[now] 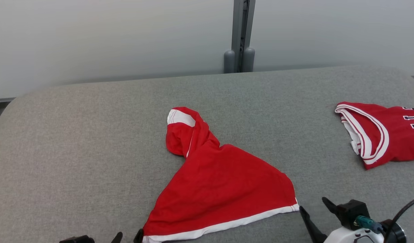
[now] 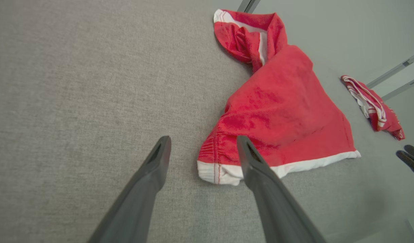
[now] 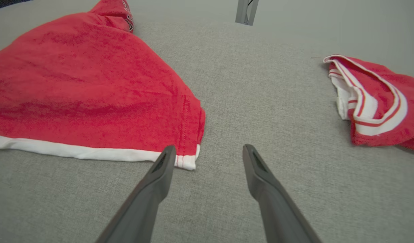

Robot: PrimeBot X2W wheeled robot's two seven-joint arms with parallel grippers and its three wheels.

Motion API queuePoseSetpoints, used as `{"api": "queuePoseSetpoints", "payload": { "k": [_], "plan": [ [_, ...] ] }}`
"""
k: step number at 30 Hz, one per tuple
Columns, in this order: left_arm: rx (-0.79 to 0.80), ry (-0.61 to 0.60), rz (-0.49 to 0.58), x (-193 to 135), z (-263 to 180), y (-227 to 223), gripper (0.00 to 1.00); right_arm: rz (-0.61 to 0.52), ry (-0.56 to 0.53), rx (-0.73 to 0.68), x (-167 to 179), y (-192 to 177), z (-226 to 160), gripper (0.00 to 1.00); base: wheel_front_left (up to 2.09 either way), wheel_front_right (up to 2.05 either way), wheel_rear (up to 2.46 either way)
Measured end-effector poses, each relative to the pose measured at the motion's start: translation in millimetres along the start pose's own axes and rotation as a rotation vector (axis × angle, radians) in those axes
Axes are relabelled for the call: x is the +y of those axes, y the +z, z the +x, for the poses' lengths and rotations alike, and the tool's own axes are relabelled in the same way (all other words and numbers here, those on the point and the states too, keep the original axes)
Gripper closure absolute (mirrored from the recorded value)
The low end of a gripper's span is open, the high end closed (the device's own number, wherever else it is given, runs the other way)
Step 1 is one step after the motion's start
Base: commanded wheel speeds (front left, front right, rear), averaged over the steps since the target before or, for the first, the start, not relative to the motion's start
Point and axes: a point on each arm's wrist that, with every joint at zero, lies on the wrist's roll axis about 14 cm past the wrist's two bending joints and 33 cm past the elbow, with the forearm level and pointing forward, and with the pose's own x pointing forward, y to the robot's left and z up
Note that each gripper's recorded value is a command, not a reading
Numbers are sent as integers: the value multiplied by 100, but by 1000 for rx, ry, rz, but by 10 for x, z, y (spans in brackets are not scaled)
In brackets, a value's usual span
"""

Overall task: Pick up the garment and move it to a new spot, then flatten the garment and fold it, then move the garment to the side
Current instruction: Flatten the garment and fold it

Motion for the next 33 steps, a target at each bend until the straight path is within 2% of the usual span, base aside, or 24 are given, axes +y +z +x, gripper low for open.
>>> {"api": "queuePoseSetpoints", "payload": {
  "k": [3,13,18,24,30,31,32,33],
  "plan": [
    [115,-6,-25,-28,49,-228,0,22,49,66,121,-119,113,0,0,0,0],
    [232,14,-74,34,268,-489,0,25,108,186,245,-409,472,0,0,0,0],
    [245,-3,-93,15,317,-510,0,29,133,193,315,-428,571,0,0,0,0],
    [276,-83,-158,-207,275,-569,0,38,140,189,339,-432,584,0,0,0,0],
    [299,-106,-155,-218,205,-625,0,47,149,190,375,-445,593,0,0,0,0],
    [290,-106,-155,-216,214,-611,0,49,153,192,389,-449,595,22,0,0,0],
    [275,-103,-166,-209,232,-587,0,52,158,193,405,-449,601,56,0,0,0],
    [267,-105,-164,-214,252,-572,13,59,163,192,422,-441,609,77,0,0,0]
  ]
}}
